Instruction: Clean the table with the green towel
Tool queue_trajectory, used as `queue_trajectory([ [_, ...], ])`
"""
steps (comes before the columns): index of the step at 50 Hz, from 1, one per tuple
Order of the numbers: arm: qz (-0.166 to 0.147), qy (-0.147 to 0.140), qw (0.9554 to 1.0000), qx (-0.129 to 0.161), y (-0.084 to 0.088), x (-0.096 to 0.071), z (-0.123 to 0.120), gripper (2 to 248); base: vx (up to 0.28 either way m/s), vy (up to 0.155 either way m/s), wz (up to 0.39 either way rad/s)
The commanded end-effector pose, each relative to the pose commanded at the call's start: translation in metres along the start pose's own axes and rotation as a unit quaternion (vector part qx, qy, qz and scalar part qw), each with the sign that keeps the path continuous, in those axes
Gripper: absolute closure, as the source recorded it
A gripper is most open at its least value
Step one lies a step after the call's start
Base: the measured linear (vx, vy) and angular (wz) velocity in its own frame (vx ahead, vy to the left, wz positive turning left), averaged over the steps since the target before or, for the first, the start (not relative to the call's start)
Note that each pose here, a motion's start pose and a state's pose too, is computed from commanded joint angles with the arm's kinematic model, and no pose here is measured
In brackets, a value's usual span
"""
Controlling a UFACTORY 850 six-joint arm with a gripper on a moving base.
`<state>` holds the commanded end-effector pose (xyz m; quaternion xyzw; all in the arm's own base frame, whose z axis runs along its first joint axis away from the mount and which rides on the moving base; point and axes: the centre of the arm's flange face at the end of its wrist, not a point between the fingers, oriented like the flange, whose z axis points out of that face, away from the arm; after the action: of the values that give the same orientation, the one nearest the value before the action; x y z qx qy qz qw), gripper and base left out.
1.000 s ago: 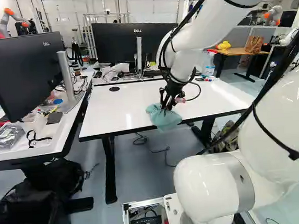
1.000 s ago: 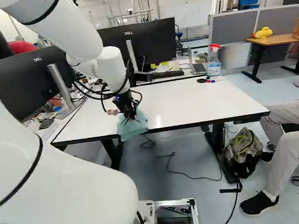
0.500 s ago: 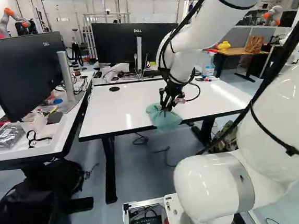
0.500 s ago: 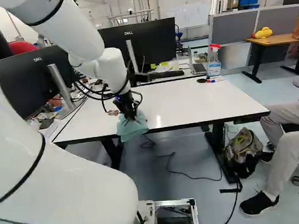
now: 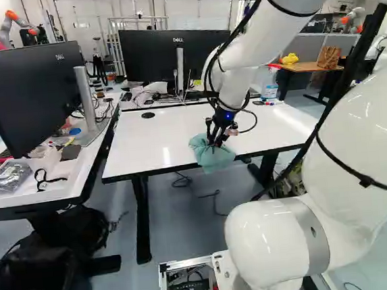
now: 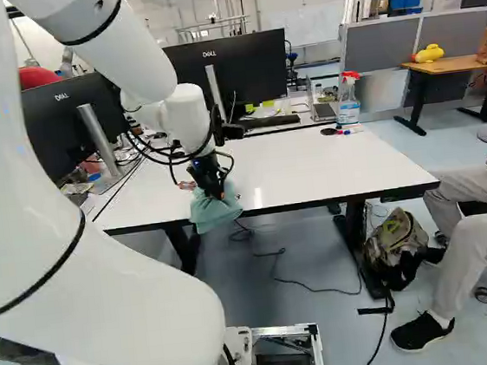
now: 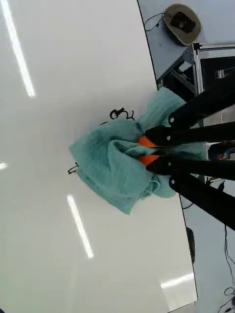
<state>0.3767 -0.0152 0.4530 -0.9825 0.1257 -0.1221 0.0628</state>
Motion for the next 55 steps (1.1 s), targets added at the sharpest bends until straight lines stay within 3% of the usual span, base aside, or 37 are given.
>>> queue_trajectory([
  [30, 0.065, 0.010, 0.9977, -0.015, 0.050, 0.010, -0.006, 212, 0.000, 0.000, 0.000],
  [41, 0.081, 0.012, 0.9965, -0.019, 0.062, 0.028, -0.004, 212, 0.000, 0.000, 0.000],
  [55, 0.079, 0.012, 0.9966, -0.019, 0.060, 0.056, 0.001, 212, 0.000, 0.000, 0.000],
])
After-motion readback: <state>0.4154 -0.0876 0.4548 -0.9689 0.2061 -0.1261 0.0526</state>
